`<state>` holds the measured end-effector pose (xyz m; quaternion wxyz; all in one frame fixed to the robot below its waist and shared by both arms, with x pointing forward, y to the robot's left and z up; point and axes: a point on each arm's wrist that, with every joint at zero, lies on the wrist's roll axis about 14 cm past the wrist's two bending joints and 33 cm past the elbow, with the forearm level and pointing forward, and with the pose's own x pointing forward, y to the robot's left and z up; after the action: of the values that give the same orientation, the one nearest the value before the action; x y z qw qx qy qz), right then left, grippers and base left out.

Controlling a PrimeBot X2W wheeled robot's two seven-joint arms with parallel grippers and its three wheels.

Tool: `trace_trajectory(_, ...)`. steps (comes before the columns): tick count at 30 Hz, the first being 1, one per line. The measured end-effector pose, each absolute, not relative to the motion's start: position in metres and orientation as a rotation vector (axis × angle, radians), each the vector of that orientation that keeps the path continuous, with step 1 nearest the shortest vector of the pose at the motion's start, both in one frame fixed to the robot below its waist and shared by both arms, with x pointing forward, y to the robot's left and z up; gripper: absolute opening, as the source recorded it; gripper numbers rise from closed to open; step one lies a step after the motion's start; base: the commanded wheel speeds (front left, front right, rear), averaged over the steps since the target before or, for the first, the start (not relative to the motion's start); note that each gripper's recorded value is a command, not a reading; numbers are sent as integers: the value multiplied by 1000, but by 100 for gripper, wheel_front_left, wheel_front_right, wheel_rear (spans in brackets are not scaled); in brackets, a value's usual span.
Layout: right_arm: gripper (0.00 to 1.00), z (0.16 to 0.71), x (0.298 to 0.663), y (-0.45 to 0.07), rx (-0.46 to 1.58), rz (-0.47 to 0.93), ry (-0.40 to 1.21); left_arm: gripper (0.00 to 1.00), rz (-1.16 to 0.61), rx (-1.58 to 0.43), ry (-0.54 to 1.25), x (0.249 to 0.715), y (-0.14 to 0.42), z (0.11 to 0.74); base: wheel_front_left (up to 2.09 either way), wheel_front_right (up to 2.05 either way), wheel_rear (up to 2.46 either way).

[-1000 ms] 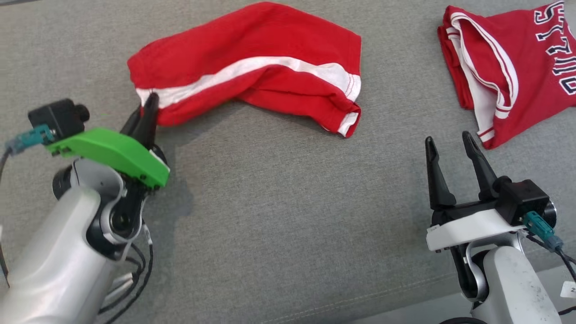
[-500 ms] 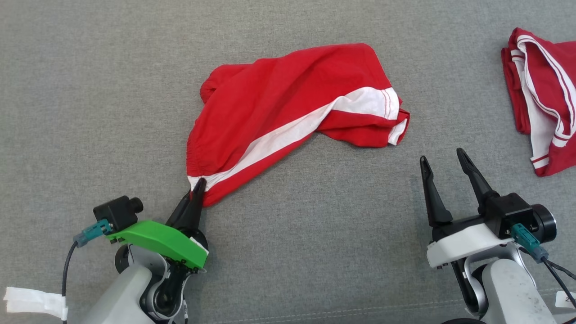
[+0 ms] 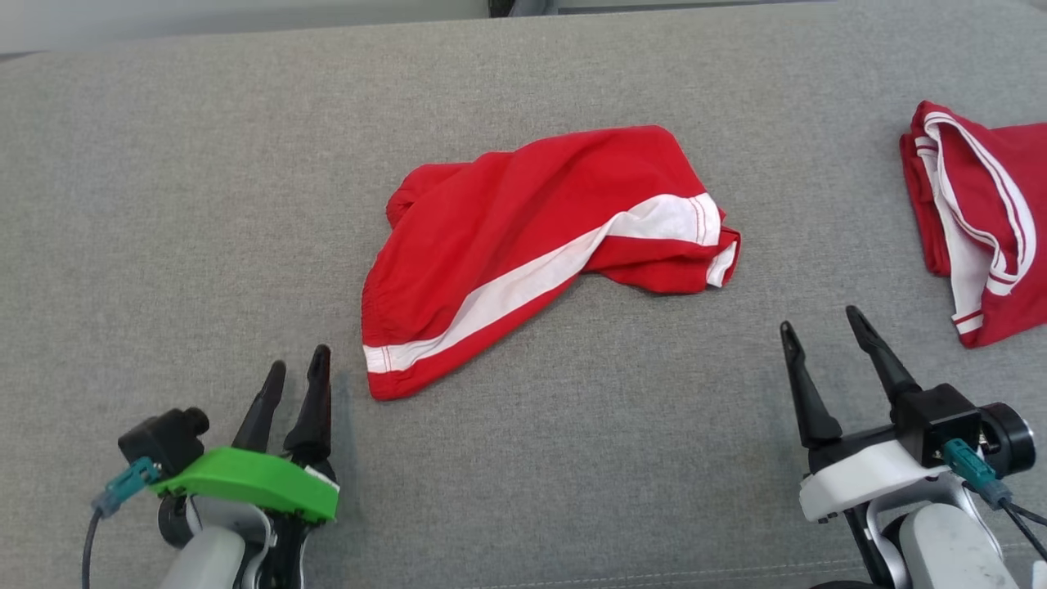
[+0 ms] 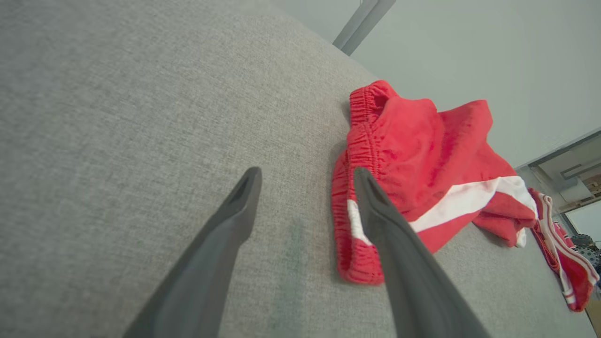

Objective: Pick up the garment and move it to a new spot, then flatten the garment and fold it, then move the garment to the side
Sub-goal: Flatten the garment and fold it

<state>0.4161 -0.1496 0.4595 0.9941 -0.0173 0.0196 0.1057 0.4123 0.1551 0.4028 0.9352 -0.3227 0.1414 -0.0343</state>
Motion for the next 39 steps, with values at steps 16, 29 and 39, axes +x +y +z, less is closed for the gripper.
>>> trace_trajectory(16, 100, 497, 366, -218, -135, 37, -40, 100, 15, -299, 84, 350, 194, 450, 0, 0, 0)
trace_trajectory(29, 100, 487, 345, -217, -87, -2, -12, 100, -4, -246, 103, 330, 190, 446, 0, 0, 0)
trace_trajectory(39, 100, 489, 366, -198, -13, 37, -28, 100, 5, -277, 105, 344, 190, 444, 0, 0, 0)
